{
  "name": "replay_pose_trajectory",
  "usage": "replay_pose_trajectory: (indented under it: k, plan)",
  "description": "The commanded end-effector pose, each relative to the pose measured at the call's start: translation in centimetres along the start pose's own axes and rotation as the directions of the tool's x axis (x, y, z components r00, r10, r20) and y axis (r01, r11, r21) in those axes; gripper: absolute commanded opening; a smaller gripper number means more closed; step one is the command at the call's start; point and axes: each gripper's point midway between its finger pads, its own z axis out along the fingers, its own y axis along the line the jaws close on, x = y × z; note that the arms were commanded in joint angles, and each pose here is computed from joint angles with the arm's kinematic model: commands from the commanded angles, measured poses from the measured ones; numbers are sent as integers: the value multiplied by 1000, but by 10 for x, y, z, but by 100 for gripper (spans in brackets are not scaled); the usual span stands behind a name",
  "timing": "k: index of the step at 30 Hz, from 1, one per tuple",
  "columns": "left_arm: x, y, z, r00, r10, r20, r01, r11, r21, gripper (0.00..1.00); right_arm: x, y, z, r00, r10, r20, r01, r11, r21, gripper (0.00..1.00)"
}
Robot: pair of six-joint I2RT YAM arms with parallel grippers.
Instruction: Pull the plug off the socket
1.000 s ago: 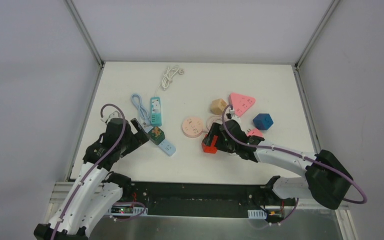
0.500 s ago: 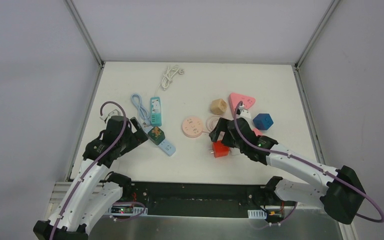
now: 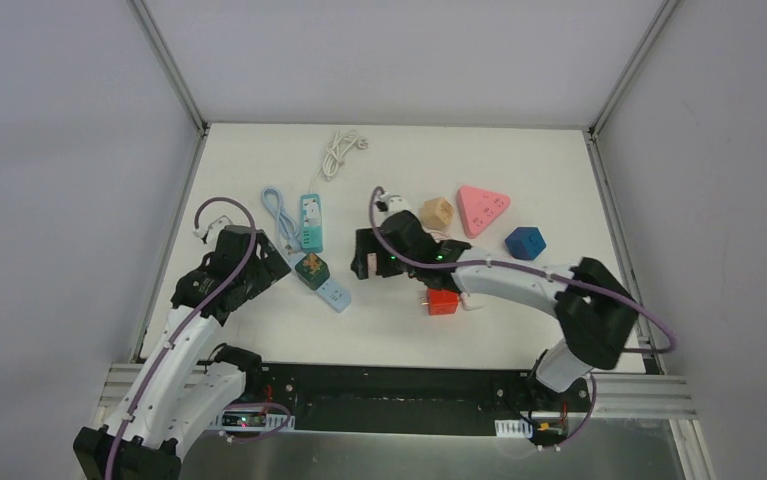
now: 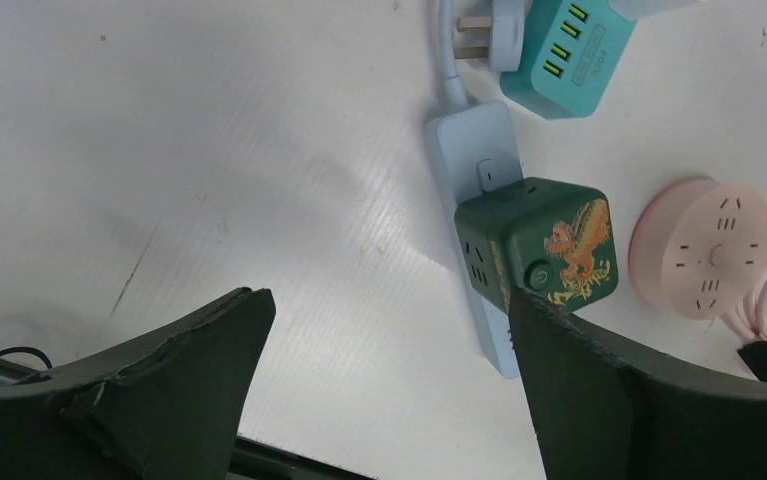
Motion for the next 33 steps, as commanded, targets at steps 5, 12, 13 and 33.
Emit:
replay_pose_trajectory:
  k: [5,12,13,33]
  plan:
    - [2,-25,19,987,-90,-132,99,993,61,93,-24,102,65,964,-256,77,263,959,-102,87]
    - [11,-28,38,955,-190,-227,209,976,62,89,-20,128,84,960,-268,87,278,951,-134,87]
    - [11,-27,41,950,-209,-231,227,972,56,89,-18,128,87,959,-271,79,279,951,-131,87]
    - [21,-32,65,870,-368,-329,406,912,54,87,6,129,99,839,-541,56,538,810,-233,61]
